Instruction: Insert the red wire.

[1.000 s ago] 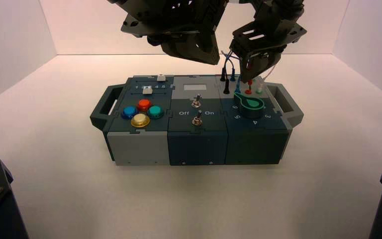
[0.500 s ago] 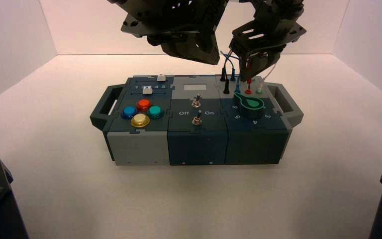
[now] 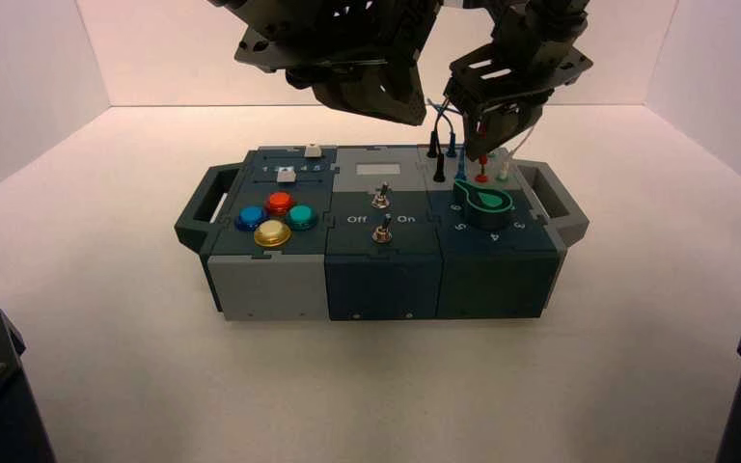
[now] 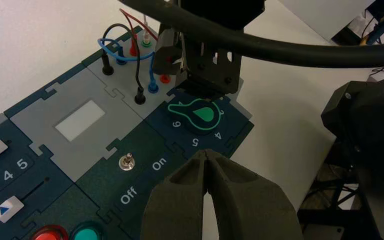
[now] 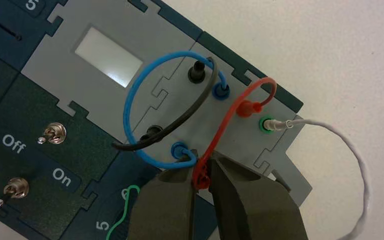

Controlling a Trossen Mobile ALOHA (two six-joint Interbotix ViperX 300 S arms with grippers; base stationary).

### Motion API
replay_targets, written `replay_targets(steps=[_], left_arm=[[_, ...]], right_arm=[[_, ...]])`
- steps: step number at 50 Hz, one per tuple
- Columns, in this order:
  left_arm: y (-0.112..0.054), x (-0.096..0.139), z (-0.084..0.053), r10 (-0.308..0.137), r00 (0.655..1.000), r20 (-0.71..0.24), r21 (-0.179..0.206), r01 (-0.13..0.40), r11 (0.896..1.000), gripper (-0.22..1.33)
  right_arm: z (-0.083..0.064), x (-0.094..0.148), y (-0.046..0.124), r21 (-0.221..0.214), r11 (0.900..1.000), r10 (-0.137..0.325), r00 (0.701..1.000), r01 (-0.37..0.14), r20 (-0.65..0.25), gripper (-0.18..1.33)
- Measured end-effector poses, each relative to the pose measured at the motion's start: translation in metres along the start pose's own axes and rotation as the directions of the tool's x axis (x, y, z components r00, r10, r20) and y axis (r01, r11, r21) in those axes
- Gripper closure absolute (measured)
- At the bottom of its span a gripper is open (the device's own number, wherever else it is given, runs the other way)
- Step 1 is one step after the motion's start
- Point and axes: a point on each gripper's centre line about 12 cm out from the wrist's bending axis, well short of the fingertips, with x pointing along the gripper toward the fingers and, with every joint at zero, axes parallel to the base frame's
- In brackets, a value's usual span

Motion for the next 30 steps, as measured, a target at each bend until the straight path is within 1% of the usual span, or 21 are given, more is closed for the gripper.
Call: replay_targets(steps=[30], left_arm=[[-0.0002, 0.0000, 0.0007, -0.001, 1.000, 0.006, 0.003, 0.001, 1.000, 1.28]], right_arm=[[0.0007, 0.0026, -0.0004, 0.003, 1.0000, 0.000, 1.000, 0.000, 0.000, 1.10]])
